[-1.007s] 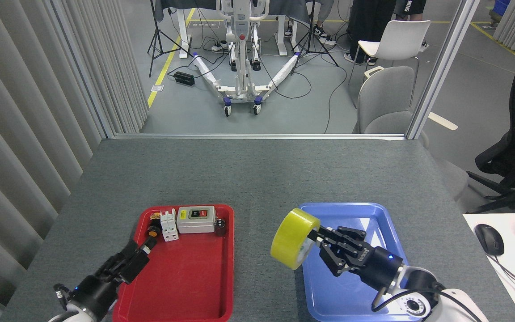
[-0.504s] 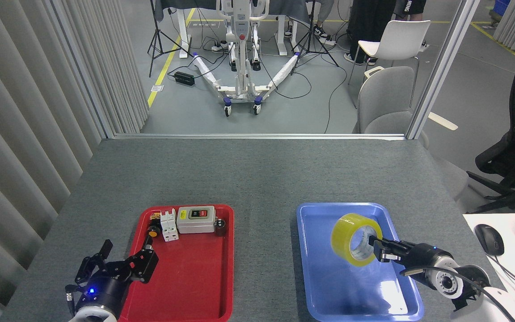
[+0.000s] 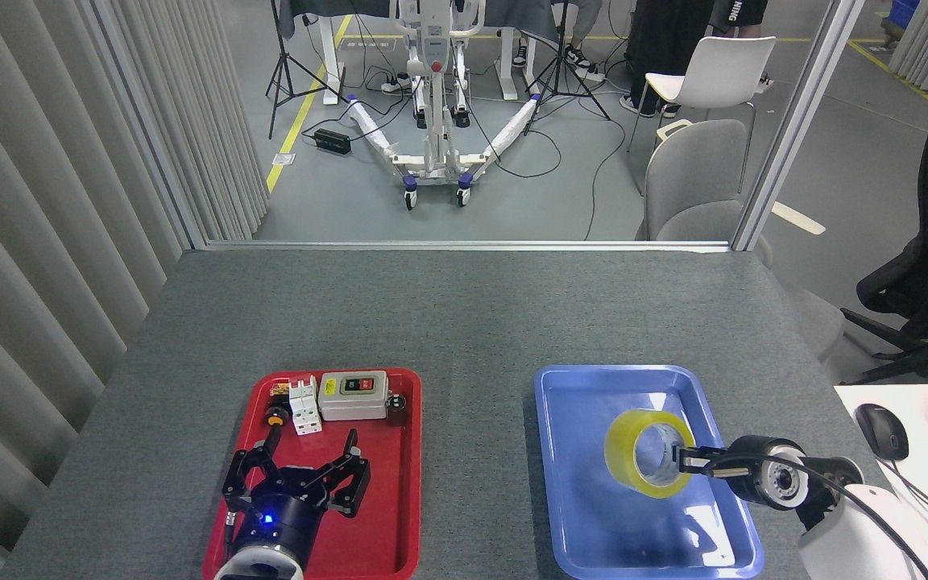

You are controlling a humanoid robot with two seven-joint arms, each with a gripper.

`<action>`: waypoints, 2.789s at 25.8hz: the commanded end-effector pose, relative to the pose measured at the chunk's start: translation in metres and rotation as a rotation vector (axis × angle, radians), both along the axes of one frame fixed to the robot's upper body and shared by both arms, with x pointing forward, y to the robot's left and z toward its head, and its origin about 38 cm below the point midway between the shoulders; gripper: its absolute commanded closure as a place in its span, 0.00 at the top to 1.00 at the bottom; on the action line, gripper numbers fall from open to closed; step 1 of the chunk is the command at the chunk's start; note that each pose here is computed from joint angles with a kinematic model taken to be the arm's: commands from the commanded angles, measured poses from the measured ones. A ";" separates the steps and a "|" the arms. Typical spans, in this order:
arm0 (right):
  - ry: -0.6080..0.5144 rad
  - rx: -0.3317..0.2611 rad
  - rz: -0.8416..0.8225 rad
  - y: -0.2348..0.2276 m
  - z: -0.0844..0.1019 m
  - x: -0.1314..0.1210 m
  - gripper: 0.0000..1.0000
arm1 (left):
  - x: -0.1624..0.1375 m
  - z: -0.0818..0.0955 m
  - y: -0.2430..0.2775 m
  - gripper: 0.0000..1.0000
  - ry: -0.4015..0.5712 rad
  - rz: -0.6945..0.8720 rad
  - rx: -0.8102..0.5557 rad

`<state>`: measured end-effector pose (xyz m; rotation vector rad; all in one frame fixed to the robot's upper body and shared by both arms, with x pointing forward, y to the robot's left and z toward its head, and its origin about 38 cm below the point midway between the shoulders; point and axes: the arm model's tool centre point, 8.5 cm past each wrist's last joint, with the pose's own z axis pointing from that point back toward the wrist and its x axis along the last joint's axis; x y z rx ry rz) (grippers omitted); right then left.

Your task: Place and move tape with both arms

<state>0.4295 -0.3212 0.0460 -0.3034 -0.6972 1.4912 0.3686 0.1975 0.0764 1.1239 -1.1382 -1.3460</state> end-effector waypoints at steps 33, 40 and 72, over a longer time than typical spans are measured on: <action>-0.409 0.010 -0.097 -0.010 0.037 0.019 0.81 | 0.004 -0.020 0.008 1.00 -0.234 -0.042 0.034; -0.894 -0.256 -0.116 -0.009 0.057 -0.013 0.99 | 0.002 -0.031 0.019 1.00 -0.201 -0.045 0.066; -0.937 -0.161 -0.139 -0.010 0.001 -0.103 1.00 | 0.023 -0.025 0.054 1.00 -0.212 -0.026 -0.026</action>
